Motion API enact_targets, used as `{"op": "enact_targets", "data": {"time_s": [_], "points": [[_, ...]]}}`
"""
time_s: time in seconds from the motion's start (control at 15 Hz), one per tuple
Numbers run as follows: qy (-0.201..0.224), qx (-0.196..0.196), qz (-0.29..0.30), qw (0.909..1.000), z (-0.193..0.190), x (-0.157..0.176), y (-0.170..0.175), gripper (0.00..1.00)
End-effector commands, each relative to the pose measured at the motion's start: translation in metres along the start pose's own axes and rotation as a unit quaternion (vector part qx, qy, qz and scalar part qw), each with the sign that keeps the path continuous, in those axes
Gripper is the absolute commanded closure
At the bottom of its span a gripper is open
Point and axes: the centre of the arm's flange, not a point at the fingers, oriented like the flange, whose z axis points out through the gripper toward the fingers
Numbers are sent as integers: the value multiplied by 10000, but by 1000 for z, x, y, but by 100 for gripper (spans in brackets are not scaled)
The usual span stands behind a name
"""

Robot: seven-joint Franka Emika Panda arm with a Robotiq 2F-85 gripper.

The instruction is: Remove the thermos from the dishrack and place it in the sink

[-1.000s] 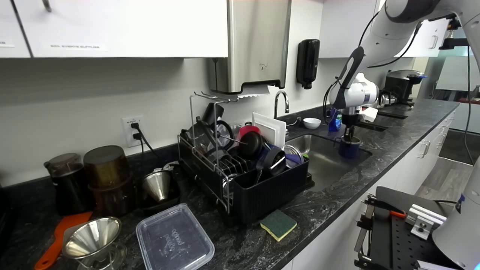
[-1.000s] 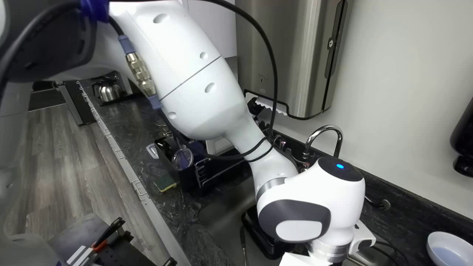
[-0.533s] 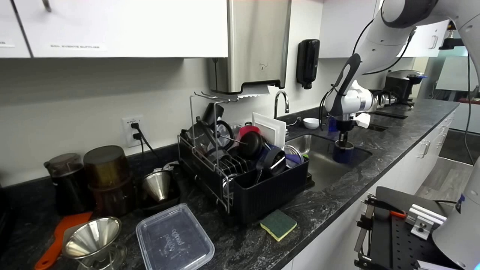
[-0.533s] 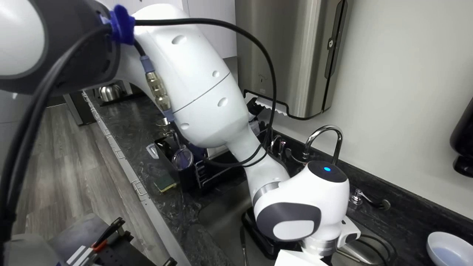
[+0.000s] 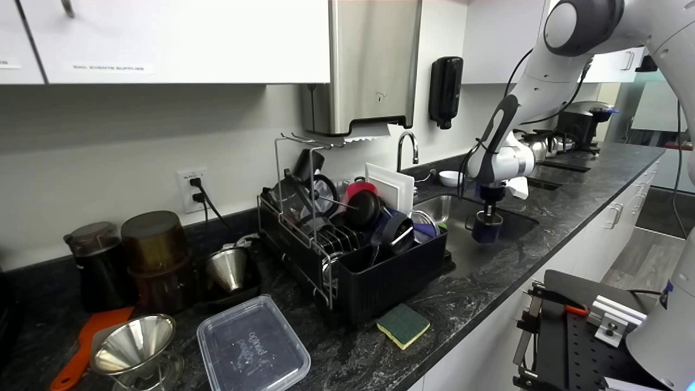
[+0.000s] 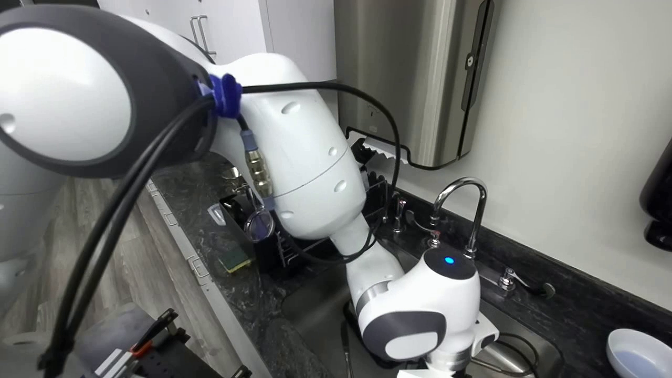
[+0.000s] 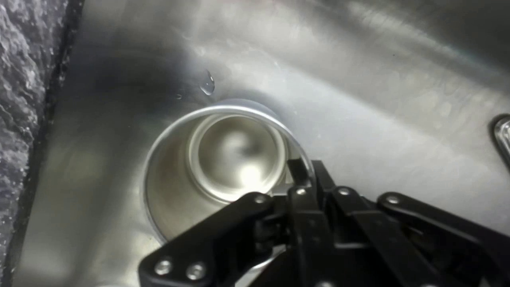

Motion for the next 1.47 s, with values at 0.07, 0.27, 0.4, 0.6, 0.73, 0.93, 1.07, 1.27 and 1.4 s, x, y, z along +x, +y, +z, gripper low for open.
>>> {"op": "enact_targets", "data": {"time_s": [0.07, 0.27, 0.4, 0.6, 0.73, 0.93, 1.07, 1.27, 1.4], "points": [[40, -151, -242, 9996, 16, -4, 11, 98], [47, -98, -320, 9994, 21, -7, 11, 98], [52, -43, -370, 9993, 22, -7, 7, 98], [34, -22, -494, 9988, 26, -7, 2, 98], [3, -15, -568, 9984, 28, -8, -1, 98], [-21, -1, -631, 9980, 33, -9, -2, 98], [-31, -1, -638, 9980, 33, -10, -2, 98], [-54, 33, -628, 9980, 31, -10, -3, 68], [-66, 102, -616, 9980, 27, -11, -6, 55]]}}
